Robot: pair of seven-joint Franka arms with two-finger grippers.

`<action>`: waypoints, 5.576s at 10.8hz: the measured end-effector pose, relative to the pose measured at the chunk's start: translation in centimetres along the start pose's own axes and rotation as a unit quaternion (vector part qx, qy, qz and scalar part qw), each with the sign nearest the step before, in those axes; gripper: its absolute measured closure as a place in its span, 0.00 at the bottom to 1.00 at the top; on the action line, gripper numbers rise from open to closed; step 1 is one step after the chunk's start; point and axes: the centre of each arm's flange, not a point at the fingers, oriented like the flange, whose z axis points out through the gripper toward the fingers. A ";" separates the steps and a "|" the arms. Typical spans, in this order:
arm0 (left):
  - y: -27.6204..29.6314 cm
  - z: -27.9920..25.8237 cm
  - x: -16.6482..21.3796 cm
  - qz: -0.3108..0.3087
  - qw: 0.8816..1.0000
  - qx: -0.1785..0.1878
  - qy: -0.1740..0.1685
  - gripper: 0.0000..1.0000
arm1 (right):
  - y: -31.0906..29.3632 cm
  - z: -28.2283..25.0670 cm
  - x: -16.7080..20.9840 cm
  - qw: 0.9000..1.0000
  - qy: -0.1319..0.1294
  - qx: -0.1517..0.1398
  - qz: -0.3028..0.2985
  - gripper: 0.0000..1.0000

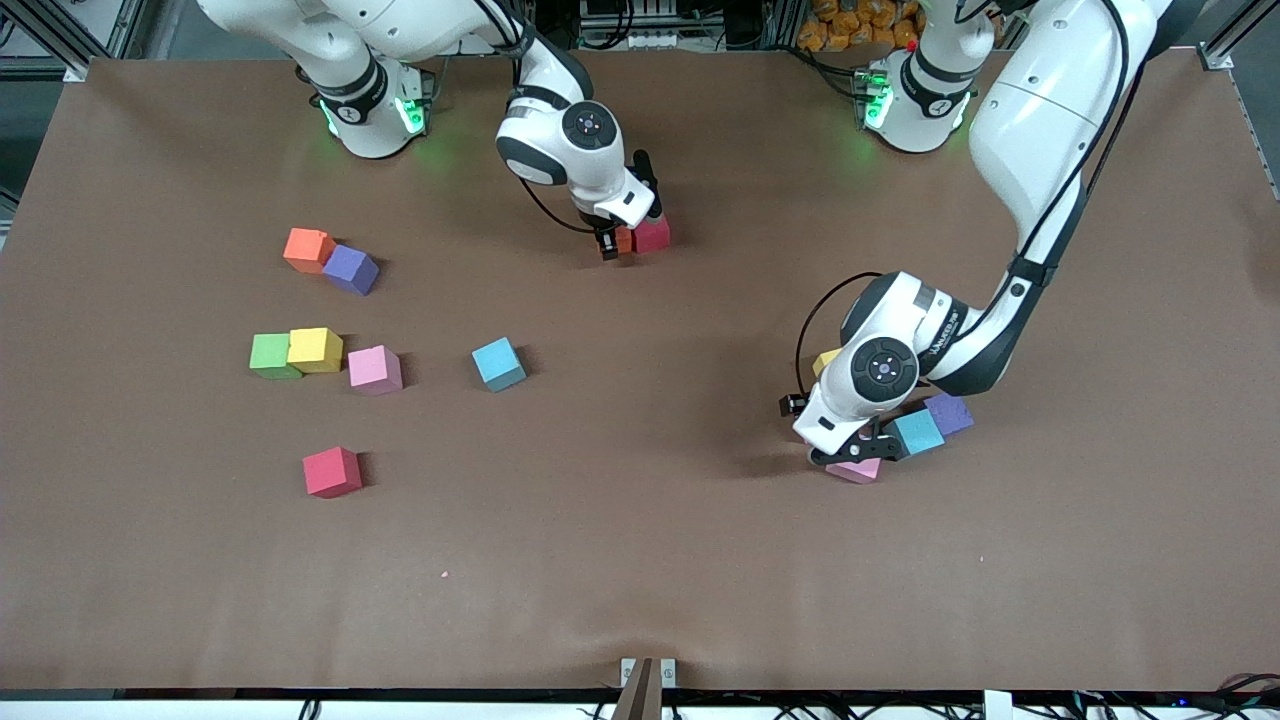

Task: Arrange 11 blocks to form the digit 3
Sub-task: 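Place the orange cube beside red while the left gripper grasps pink, then set the pink cube beside red while the right gripper reaches cyan, then grasp the cyan cube with the right gripper and lift it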

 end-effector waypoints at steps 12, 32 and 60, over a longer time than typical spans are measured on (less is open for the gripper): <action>2.9 -3.2 -0.6 0.030 0.999 -0.008 0.021 0.45 | -0.8 0.1 0.9 0.999 0.006 0.001 0.037 0.38; 9.2 -5.7 -21.6 -0.431 0.901 -0.001 -0.040 0.45 | 6.2 -7.3 -8.7 0.986 -0.073 0.001 0.148 0.00; 12.8 3.9 -35.8 -0.657 0.746 -0.057 -0.095 0.46 | 20.2 -4.1 -24.6 0.998 0.009 -0.055 -0.017 0.48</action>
